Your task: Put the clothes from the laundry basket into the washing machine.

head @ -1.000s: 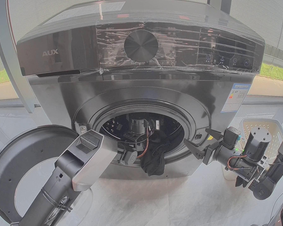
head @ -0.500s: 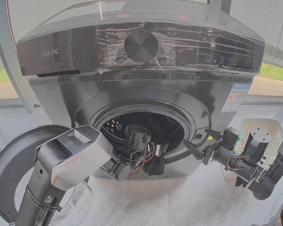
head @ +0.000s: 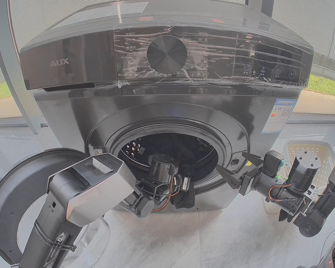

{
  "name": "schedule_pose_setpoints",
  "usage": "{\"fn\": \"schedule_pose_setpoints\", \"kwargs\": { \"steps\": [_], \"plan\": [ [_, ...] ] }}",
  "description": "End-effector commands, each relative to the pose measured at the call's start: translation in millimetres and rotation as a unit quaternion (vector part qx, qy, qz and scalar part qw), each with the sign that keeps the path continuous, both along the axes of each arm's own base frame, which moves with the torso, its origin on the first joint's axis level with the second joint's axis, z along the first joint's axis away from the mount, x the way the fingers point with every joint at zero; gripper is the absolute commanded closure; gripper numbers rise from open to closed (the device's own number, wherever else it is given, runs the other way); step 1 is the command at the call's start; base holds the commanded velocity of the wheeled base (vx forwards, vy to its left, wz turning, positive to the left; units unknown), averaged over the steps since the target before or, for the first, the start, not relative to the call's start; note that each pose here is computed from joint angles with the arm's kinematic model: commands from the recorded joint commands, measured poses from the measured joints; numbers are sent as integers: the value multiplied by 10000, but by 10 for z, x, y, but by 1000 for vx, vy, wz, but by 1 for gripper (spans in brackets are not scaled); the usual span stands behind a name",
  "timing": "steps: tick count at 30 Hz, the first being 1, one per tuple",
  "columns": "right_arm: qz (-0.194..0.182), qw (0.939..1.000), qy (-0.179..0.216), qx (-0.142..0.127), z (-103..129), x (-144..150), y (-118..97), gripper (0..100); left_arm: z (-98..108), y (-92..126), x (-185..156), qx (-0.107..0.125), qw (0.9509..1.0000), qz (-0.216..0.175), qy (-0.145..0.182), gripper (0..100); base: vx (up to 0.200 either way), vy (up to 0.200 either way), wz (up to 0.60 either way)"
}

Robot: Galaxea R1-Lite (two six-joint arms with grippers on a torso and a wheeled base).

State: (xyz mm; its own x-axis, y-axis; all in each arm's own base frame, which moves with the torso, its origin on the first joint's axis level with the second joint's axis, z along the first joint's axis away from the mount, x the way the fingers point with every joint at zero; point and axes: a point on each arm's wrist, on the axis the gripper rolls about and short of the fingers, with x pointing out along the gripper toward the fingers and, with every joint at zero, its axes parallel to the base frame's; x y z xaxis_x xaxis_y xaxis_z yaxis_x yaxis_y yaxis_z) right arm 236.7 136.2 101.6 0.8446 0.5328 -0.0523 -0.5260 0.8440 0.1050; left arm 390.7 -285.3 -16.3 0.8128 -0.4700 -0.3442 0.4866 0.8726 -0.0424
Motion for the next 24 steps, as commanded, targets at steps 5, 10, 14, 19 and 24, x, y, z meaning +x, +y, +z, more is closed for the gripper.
{"fn": "schedule_pose_setpoints", "kwargs": {
  "steps": [5,10,14,19,24],
  "plan": [
    [16,10000,-61,34,29,7,9,0,241,6,308,-395,9971,329,-557,100,0,0,0],
    [170,9995,-228,143,122,-33,84,0,413,-33,584,-788,9862,805,-1215,100,0,0,0],
    [177,9995,-208,131,114,-42,83,0,480,-68,757,-1033,9768,991,-1594,100,0,0,0],
    [162,9996,-204,138,113,-33,78,0,473,-85,806,-1064,9742,1072,-1678,100,0,0,0],
    [154,9996,-204,137,111,-25,74,0,463,-92,785,-1073,9747,1060,-1650,0,0,0,0]
  ]
}}
